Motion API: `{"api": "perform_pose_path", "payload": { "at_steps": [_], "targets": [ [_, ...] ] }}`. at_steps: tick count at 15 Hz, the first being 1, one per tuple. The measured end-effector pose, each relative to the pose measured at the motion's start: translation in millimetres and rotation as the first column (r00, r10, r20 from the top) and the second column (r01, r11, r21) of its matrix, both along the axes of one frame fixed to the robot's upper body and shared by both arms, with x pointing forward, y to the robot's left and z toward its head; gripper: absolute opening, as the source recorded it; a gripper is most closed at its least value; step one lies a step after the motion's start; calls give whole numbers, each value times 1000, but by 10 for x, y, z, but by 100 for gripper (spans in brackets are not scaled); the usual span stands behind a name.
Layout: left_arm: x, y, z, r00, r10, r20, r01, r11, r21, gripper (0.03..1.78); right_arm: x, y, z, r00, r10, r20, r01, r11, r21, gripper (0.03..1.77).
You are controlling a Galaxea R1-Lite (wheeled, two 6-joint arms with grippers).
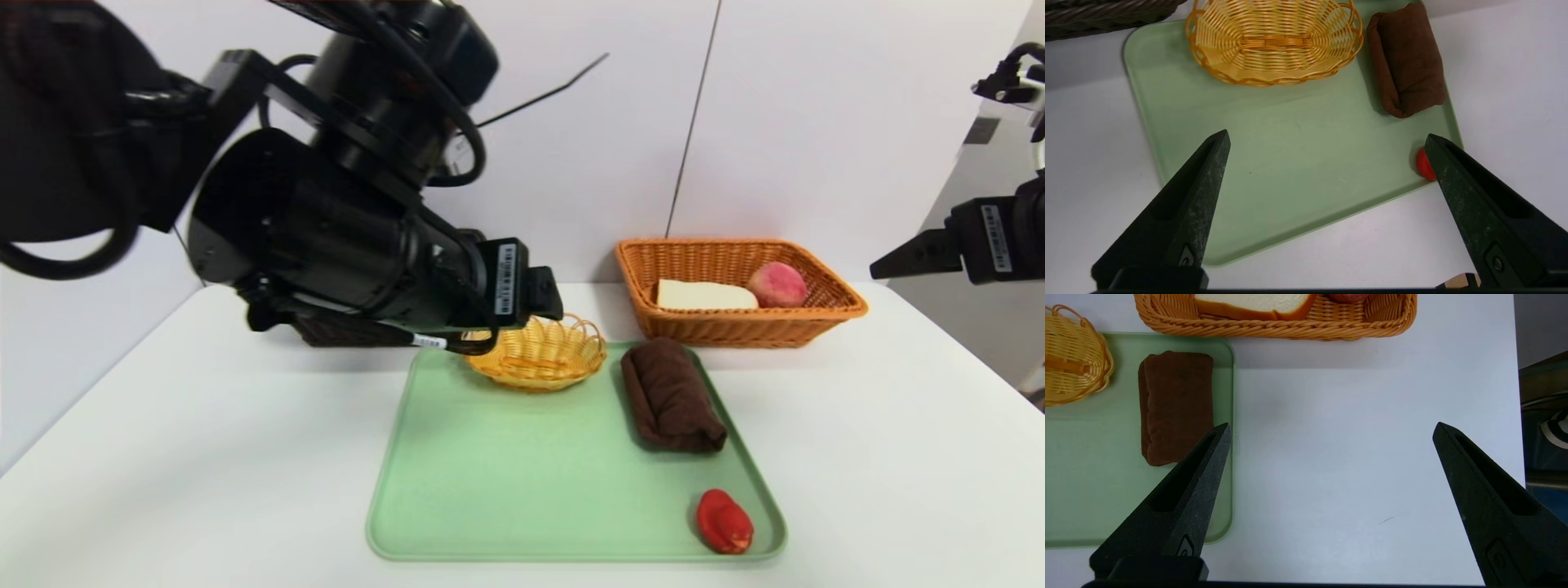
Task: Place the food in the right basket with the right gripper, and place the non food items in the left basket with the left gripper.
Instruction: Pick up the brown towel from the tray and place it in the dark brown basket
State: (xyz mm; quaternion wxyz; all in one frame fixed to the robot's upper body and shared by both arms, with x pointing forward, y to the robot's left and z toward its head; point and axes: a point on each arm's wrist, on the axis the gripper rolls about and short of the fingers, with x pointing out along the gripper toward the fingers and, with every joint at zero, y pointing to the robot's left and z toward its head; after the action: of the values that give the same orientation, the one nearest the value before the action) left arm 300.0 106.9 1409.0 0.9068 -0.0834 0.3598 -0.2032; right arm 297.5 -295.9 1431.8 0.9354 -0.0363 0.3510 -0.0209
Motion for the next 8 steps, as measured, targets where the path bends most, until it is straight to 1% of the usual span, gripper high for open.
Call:
{"api": "perform_pose_path", "payload": {
  "at_steps": [2, 4, 8],
  "targets": [
    [59, -260, -56, 1000, 1, -13, -1, 1000, 3, 169, 3, 27, -23, 1000, -3, -8, 3, 1000, 15, 169],
    [76, -518, -115, 999, -12, -30, 11, 1000, -2, 169, 7, 48, -54, 1000, 1, -20, -1, 1000, 18, 169],
    [-22, -998, -359, 995, -97, -33, 98, 995, 15, 169, -3, 50, -108, 999, 0, -39, 0, 1000, 14, 170]
  ]
}}
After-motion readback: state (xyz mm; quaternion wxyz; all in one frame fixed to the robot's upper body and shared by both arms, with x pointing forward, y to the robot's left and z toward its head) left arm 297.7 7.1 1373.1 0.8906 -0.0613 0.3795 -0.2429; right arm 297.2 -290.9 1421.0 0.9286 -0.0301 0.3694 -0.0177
